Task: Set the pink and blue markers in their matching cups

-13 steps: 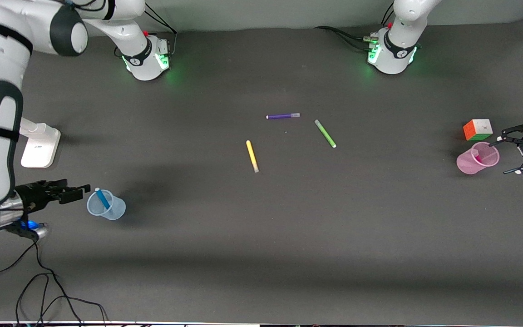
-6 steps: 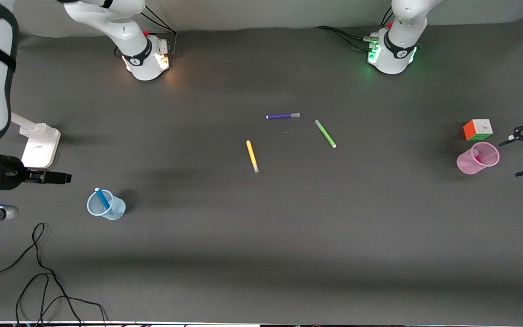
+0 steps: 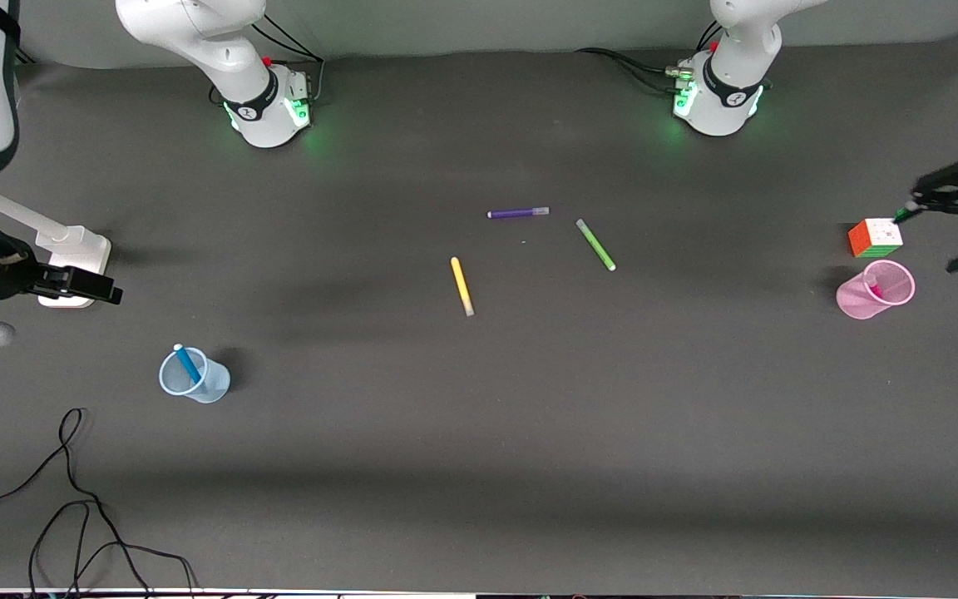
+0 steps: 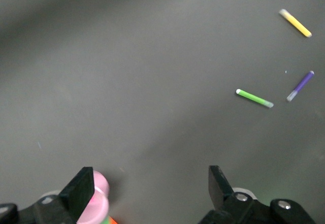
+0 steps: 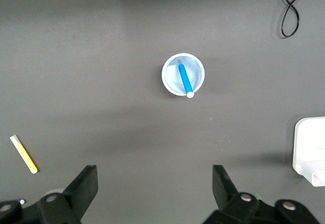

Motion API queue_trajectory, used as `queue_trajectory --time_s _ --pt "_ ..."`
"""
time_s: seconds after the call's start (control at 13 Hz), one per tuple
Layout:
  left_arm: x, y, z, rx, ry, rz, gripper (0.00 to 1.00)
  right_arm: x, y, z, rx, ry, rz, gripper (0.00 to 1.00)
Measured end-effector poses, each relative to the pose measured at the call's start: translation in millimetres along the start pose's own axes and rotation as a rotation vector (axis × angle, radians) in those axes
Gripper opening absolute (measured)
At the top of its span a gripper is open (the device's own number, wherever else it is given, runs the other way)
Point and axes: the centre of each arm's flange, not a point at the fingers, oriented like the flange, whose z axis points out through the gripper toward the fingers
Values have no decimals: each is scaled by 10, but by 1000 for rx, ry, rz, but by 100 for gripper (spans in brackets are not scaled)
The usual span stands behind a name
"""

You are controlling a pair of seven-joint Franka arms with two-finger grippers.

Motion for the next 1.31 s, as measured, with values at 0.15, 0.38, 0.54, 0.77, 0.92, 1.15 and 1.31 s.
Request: queue_trajectory --time_s 0.15,0.38,0.54,0.77,0.92,1.15,1.31 --pt "303 464 -41 32 -71 -166 100 -57 128 -149 2 29 13 100" --pt "594 926 13 105 -125 -341 100 -159 305 -357 25 64 31 100" --pt "743 1130 156 177 -168 -360 100 -209 328 -441 27 78 30 100" --pt "916 1413 271 238 -187 -382 100 -228 258 -428 -5 73 12 100" --pt "910 1398 261 245 -186 -394 100 -228 256 -356 -8 58 11 100" --pt "857 1296 265 239 -202 -416 100 -225 273 -240 -10 37 14 100" --pt "863 1295 280 238 -205 -414 100 -226 277 -225 -10 35 11 100"
